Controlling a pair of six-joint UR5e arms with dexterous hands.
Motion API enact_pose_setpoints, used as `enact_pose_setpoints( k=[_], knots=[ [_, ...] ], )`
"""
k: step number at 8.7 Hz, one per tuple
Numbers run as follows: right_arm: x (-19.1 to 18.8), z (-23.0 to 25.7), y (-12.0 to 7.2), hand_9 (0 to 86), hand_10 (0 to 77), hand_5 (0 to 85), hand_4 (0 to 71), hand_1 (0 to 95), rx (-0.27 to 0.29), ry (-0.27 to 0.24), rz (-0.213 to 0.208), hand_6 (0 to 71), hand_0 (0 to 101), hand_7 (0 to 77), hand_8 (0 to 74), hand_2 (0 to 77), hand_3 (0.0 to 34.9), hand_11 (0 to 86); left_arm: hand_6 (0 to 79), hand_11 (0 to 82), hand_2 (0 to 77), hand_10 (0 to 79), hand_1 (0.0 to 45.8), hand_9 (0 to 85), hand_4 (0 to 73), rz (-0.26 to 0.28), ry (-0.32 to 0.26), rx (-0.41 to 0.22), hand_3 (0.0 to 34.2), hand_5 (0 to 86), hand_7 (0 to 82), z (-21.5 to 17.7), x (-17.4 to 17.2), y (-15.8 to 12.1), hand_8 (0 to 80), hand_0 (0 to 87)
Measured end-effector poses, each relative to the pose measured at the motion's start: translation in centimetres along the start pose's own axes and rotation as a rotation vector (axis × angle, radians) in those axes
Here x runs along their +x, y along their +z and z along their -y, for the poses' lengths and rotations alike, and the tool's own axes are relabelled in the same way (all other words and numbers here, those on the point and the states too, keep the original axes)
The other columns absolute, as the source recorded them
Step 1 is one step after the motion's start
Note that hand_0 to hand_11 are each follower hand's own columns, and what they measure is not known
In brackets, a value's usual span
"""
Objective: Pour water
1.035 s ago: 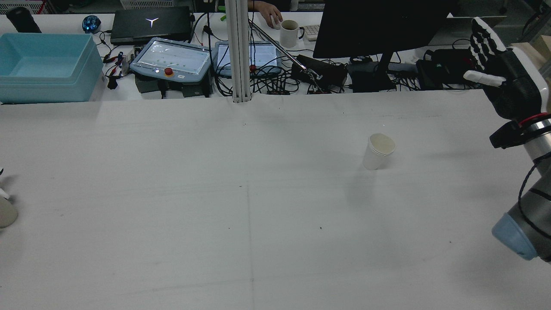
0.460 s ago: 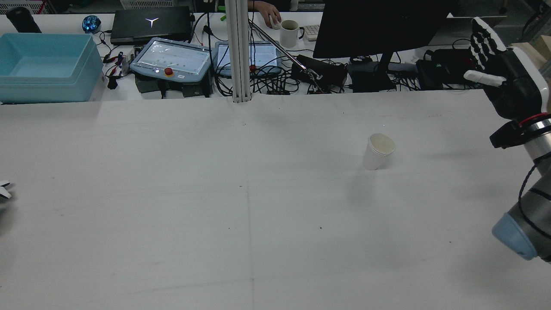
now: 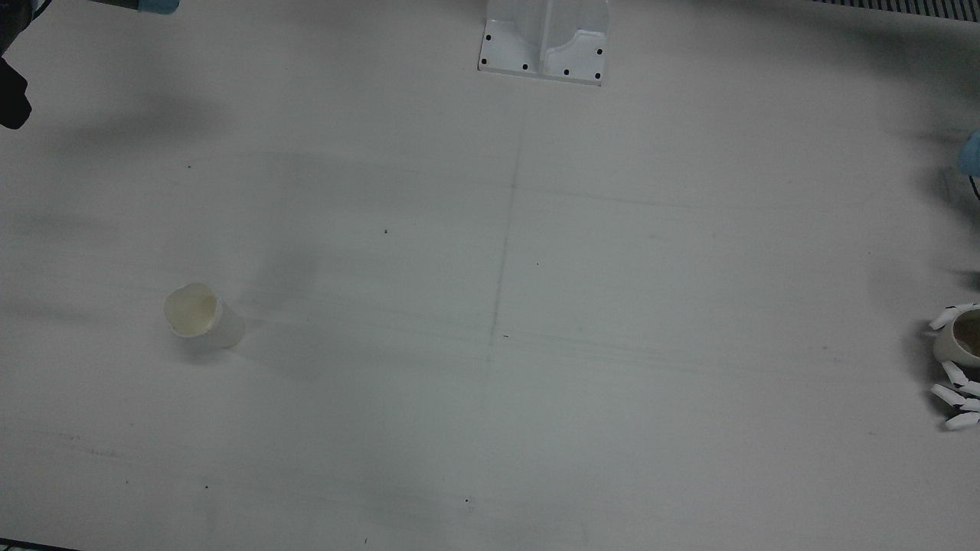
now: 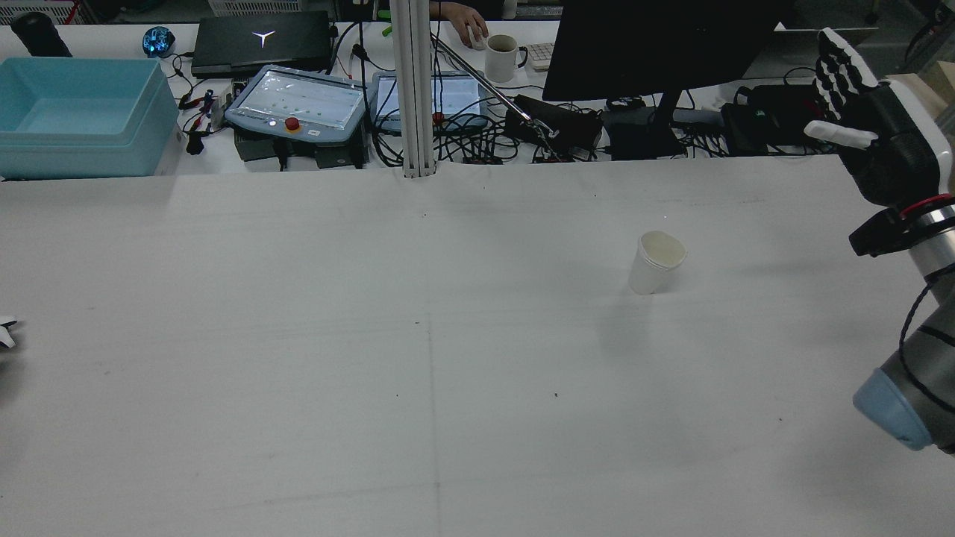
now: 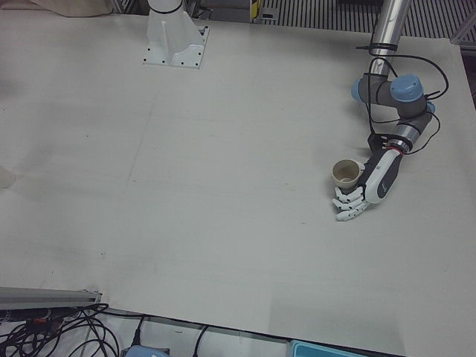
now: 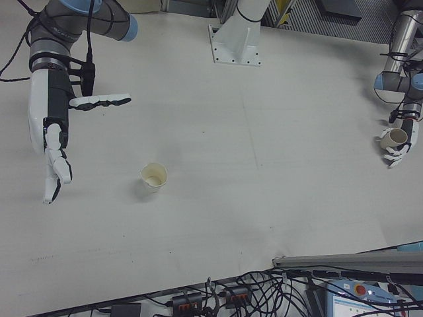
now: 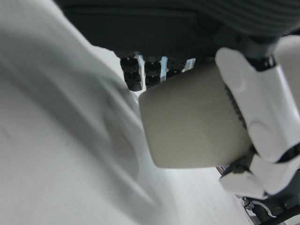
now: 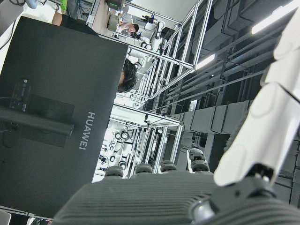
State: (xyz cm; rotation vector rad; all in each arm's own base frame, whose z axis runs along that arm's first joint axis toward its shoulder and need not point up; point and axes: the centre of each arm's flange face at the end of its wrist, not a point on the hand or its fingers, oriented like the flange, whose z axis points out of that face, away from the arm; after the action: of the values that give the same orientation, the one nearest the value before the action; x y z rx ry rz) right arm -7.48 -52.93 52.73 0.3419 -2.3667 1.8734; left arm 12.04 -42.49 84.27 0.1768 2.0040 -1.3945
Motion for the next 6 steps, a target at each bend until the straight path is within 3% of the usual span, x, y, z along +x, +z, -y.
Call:
enact_pose_setpoints(
  k=[2,6],
  knots=[
    [0.0,-0.1,0.0,0.5,0.5,11.5,0.0,12.5,-0.002,0.002,0.0,0.5,46,3.8,0.5,5.5,6.0,1.1,22.9,15.3,43.6,9.8,8.2,19.6,33.3,-0.01,-0.045,0.015,0.0,55.6,43.6,0.3,0.1,-0.4,10.9,45.5],
    [0.4,0.0,-0.1,0.5,0.5,11.5,0.0,12.5,0.001,0.0,-0.008,0.5,47,4.4,0.5,5.5,5.9,0.5,24.5,17.5,43.6,10.9,8.2,21.8,32.7,-0.091,-0.247,0.054,0.0,56.2,44.7,0.7,1.0,-0.6,12.5,45.9]
  ],
)
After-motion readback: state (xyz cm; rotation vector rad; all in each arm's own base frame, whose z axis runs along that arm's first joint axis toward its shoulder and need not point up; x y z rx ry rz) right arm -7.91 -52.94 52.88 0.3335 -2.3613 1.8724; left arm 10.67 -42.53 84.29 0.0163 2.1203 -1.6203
